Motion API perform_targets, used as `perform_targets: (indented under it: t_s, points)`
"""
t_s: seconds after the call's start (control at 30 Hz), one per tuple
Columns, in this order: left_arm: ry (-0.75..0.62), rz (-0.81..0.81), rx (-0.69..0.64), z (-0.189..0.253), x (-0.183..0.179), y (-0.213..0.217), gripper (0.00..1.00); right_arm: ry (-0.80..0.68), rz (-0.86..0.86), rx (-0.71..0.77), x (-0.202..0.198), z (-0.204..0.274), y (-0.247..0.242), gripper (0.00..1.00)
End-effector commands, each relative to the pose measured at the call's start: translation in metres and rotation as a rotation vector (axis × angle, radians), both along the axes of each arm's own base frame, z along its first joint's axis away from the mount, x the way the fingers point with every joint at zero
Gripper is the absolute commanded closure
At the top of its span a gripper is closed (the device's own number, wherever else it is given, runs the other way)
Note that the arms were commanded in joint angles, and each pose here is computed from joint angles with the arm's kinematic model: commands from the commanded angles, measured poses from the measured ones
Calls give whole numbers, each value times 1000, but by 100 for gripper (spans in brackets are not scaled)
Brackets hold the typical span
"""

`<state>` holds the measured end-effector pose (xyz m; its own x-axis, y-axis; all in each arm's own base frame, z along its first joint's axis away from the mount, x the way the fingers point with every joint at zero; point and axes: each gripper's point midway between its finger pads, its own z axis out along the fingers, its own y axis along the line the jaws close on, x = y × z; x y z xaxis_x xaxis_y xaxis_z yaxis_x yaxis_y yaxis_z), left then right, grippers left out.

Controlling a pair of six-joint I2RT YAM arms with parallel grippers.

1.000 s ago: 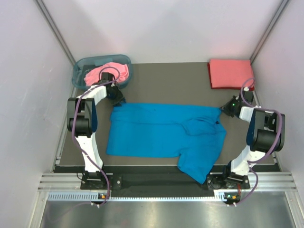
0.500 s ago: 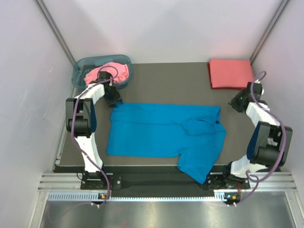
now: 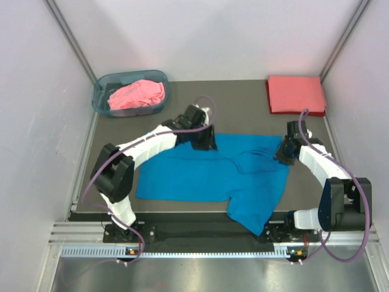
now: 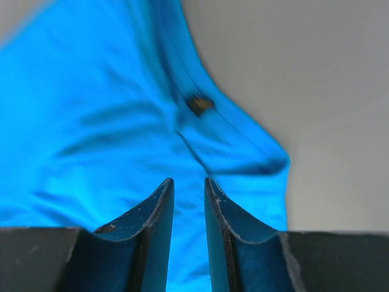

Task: Fold and stack the t-shirts
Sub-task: Fold the tshirt

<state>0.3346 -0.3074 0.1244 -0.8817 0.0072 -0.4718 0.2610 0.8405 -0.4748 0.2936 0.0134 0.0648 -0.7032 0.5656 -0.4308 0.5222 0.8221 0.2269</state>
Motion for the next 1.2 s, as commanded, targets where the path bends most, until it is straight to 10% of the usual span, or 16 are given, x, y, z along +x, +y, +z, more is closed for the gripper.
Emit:
perform_targets:
  t_s: [0.0,1.17]
  points:
    - [41,-71,-182,10,-30,-44,53,9,-35,-35,-16,-2,0,73]
    - [188,-34,-268,-74,-69,-148,51,18,-61,-25,-23,-35,12,73]
